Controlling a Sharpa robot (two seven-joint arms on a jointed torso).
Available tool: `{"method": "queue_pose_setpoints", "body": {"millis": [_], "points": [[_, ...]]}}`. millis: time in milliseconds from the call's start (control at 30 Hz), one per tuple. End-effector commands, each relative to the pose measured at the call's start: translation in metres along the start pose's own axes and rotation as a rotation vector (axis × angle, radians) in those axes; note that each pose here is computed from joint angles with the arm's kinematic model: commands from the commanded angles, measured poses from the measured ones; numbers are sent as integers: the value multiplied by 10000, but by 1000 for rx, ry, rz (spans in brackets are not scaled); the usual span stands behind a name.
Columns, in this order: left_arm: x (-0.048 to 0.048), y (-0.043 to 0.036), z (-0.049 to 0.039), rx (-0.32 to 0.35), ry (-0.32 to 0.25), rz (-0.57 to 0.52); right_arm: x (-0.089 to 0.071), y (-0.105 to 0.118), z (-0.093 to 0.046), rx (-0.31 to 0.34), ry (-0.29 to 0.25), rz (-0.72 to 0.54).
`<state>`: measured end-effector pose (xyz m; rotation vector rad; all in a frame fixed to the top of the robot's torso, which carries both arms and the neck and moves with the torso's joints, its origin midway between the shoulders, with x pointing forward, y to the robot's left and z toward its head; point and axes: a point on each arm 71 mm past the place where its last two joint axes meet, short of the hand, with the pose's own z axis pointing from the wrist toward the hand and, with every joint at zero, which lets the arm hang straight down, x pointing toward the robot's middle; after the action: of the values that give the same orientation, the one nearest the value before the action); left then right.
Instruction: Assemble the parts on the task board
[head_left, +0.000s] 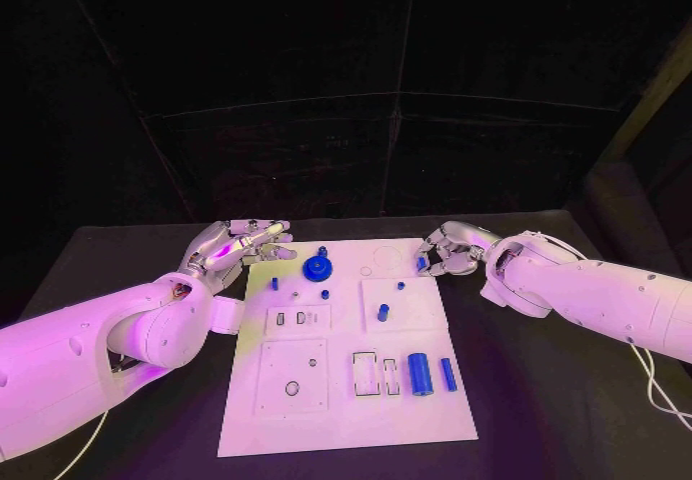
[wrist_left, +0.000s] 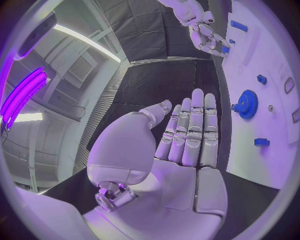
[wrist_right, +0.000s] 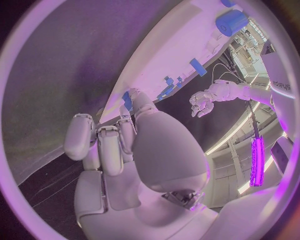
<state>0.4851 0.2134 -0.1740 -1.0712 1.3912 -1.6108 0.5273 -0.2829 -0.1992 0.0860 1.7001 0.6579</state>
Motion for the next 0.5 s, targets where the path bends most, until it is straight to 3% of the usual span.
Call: {"method": "queue_pose_setpoints", "body": {"millis": [33,500], "points": [[14,-16,5,12,16,1,5,8,6,-1,12,-3],[8,-15,4,11,14,2,-10,7,4,0,-10,-3]]}}
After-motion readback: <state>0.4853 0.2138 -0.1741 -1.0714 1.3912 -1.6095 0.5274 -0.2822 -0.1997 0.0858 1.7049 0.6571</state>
